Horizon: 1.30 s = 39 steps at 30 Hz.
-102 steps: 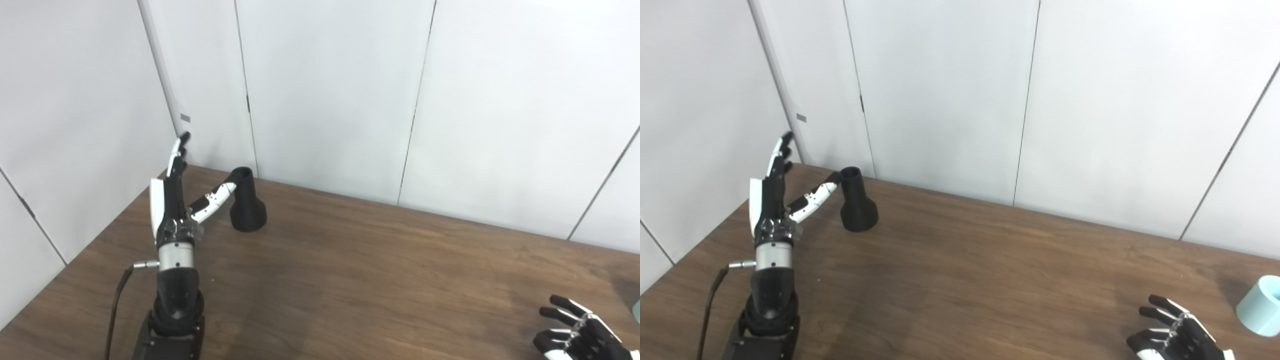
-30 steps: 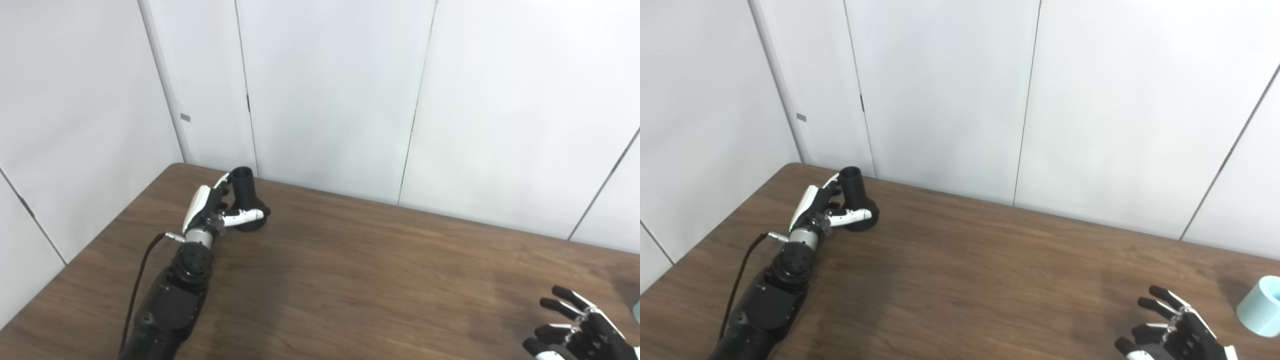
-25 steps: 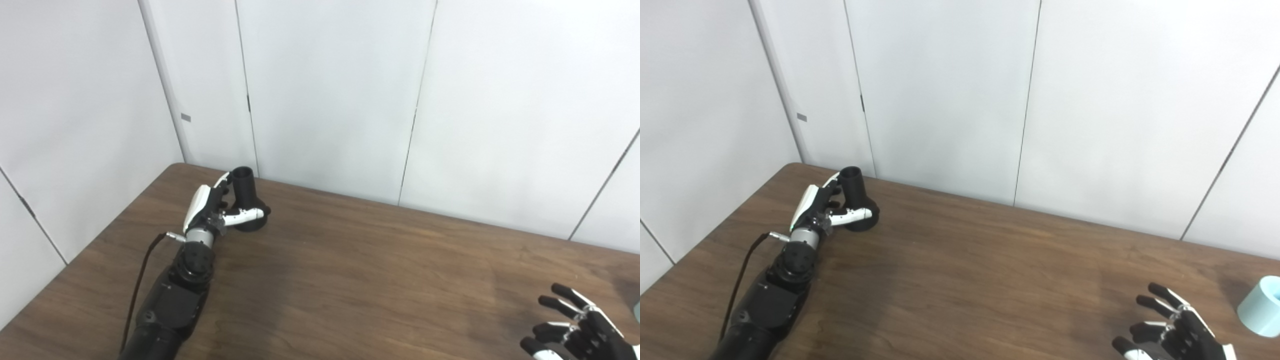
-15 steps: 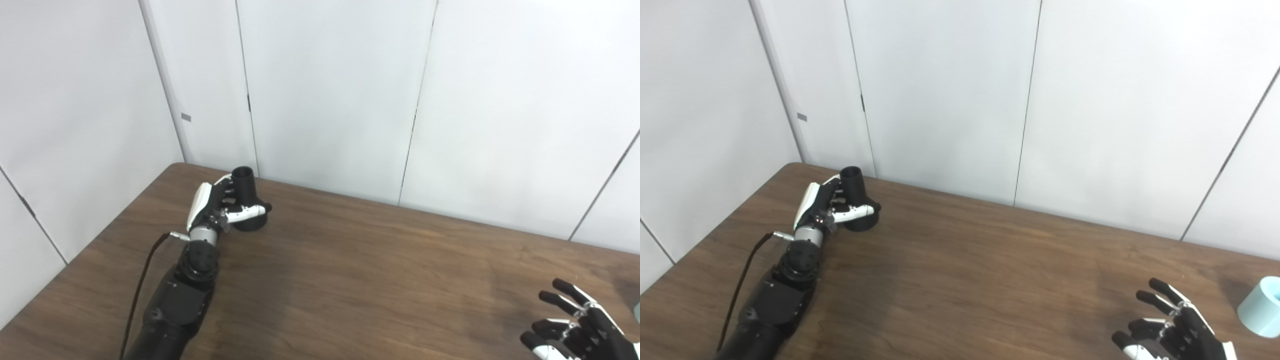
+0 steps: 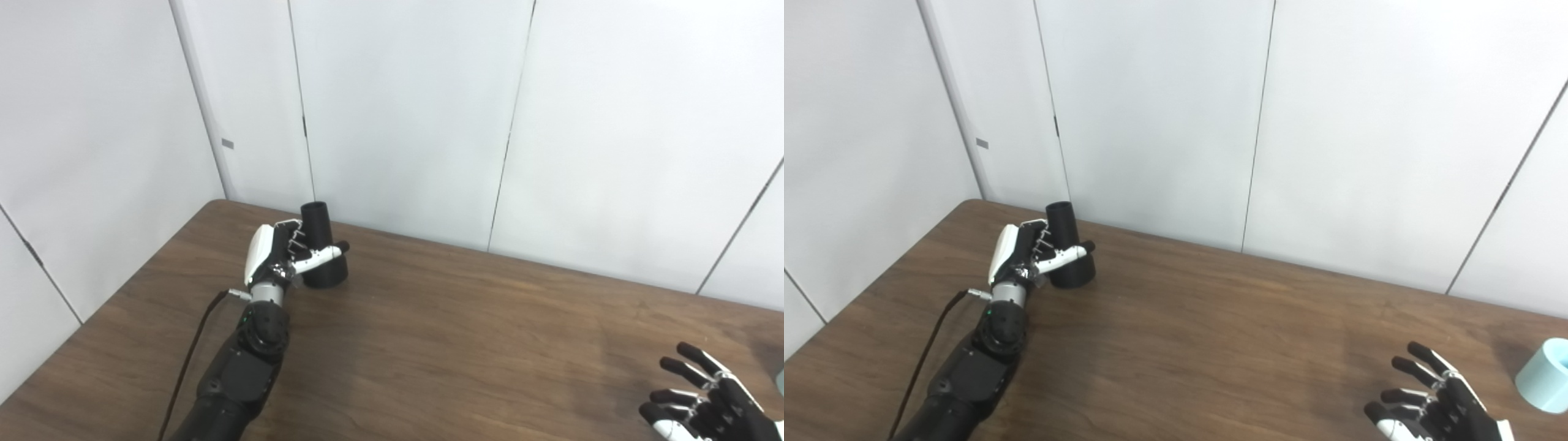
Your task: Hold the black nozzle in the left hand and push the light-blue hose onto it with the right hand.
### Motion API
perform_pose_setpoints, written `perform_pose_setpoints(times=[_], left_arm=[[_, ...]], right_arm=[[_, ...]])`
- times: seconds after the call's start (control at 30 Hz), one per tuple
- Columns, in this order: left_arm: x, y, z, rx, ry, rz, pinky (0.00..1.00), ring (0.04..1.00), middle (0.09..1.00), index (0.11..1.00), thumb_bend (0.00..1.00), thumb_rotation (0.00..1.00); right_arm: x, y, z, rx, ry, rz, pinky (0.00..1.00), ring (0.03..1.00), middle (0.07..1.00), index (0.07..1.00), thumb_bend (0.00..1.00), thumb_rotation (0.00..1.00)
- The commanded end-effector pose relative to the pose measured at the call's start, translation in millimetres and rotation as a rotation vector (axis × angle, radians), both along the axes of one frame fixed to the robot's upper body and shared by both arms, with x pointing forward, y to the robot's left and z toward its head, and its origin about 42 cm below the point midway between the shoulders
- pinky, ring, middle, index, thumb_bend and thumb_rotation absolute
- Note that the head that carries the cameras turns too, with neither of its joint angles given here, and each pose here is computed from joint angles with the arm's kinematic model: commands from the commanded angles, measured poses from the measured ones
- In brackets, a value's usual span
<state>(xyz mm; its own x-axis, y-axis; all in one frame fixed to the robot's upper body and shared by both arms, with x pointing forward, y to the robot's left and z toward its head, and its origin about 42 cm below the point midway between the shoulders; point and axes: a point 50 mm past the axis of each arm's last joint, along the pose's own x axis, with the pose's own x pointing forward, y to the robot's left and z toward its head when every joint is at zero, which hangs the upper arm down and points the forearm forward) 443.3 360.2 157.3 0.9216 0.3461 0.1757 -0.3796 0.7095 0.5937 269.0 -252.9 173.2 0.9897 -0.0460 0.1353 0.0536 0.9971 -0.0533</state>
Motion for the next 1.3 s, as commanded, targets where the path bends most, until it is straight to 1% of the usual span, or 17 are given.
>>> perform_pose_setpoints(times=[0.0, 0.07, 0.13, 0.2, 0.27, 0.37, 0.5, 0.53, 0.57, 0.67, 0.73, 0.77, 0.83, 0.9, 0.97, 1.07, 1.27], left_arm=[[3.6, 0.2, 9.2, 0.059, -0.063, -0.010, 0.38, 0.420, 0.449, 0.525, 0.51, 0.00], [1.6, -2.9, 4.3, 0.083, -0.077, -0.027, 0.35, 0.407, 0.454, 0.532, 0.50, 0.00], [-1.1, -7.1, -0.6, 0.106, -0.093, -0.055, 0.33, 0.390, 0.456, 0.538, 0.50, 0.00], [-6.1, -14.4, -5.8, 0.105, -0.112, -0.097, 0.33, 0.387, 0.455, 0.543, 0.50, 0.00], [-13.7, -28.8, -12.1, 0.106, -0.127, -0.149, 0.34, 0.394, 0.456, 0.545, 0.50, 0.00], [-25.0, -52.1, -17.9, 0.117, -0.167, -0.252, 0.33, 0.382, 0.463, 0.545, 0.50, 0.00], [-38.8, -89.5, -20.8, 0.092, -0.233, -0.375, 0.34, 0.377, 0.471, 0.550, 0.50, 0.00], [-41.0, -95.8, -20.6, 0.081, -0.242, -0.392, 0.34, 0.375, 0.472, 0.550, 0.50, 0.00], [-44.4, -109.0, -20.3, 0.059, -0.254, -0.427, 0.34, 0.374, 0.472, 0.551, 0.50, 0.00], [-53.0, -139.3, -18.9, 0.011, -0.272, -0.507, 0.34, 0.375, 0.478, 0.549, 0.50, 0.00], [-57.5, -155.0, -18.8, -0.020, -0.280, -0.541, 0.34, 0.377, 0.478, 0.547, 0.50, 0.00], [-61.8, -167.5, -20.0, -0.039, -0.285, -0.570, 0.34, 0.378, 0.478, 0.547, 0.50, 0.00], [-70.4, -186.9, -23.6, -0.064, -0.284, -0.617, 0.34, 0.378, 0.472, 0.548, 0.50, 0.00], [-79.4, -199.4, -28.9, -0.066, -0.276, -0.659, 0.33, 0.378, 0.471, 0.548, 0.50, 0.00], [-86.1, -204.4, -34.8, -0.065, -0.268, -0.691, 0.33, 0.380, 0.476, 0.546, 0.50, 0.00], [-97.0, -205.4, -48.4, -0.066, -0.233, -0.733, 0.35, 0.391, 0.481, 0.538, 0.50, 0.00], [-118.1, -199.1, -72.5, -0.042, -0.113, -0.825, 0.35, 0.398, 0.488, 0.514, 0.50, 0.00]], right_arm=[[4.0, 2.4, 19.4, -0.005, -0.075, 0.003, 0.41, 0.552, 0.735, 0.797, 0.50, 0.08], [4.3, 4.0, 21.2, 0.003, -0.072, 0.004, 0.42, 0.561, 0.740, 0.796, 0.50, 0.08], [4.4, 5.8, 22.8, 0.006, -0.069, 0.003, 0.43, 0.581, 0.746, 0.797, 0.50, 0.02], [4.8, 8.3, 24.4, 0.011, -0.067, 0.005, 0.45, 0.595, 0.757, 0.805, 0.49, 0.01], [5.7, 9.9, 24.4, 0.014, -0.073, 0.009, 0.48, 0.603, 0.778, 0.826, 0.46, 0.00], [9.9, 9.5, 19.3, -0.002, -0.099, 0.016, 0.42, 0.572, 0.775, 0.828, 0.45, 0.00], [16.8, 4.8, 8.4, -0.046, -0.131, 0.018, 0.39, 0.539, 0.734, 0.791, 0.52, 0.00], [17.8, 4.2, 6.8, -0.051, -0.134, 0.018, 0.39, 0.537, 0.724, 0.782, 0.54, 0.03], [19.0, 3.2, 4.2, -0.056, -0.136, 0.015, 0.39, 0.536, 0.721, 0.779, 0.55, 0.04], [21.2, 2.2, -0.6, -0.070, -0.142, 0.007, 0.39, 0.513, 0.701, 0.766, 0.60, 0.15], [21.7, 3.0, -2.0, -0.068, -0.143, 0.002, 0.38, 0.510, 0.703, 0.767, 0.63, 0.18], [22.2, 2.4, -3.4, -0.076, -0.148, -0.001, 0.38, 0.510, 0.704, 0.767, 0.63, 0.19], [23.3, 1.6, -5.4, -0.085, -0.160, -0.003, 0.38, 0.509, 0.703, 0.761, 0.66, 0.25], [23.6, 2.2, -6.0, -0.079, -0.162, -0.006, 0.39, 0.510, 0.706, 0.759, 0.67, 0.26], [23.3, 3.3, -5.5, -0.074, -0.159, -0.010, 0.38, 0.512, 0.707, 0.759, 0.68, 0.27], [24.1, 3.8, -4.9, -0.082, -0.165, -0.018, 0.38, 0.512, 0.707, 0.763, 0.68, 0.28], [25.3, 5.8, -4.2, -0.067, -0.152, -0.020, 0.40, 0.525, 0.698, 0.747, 0.71, 0.30]])
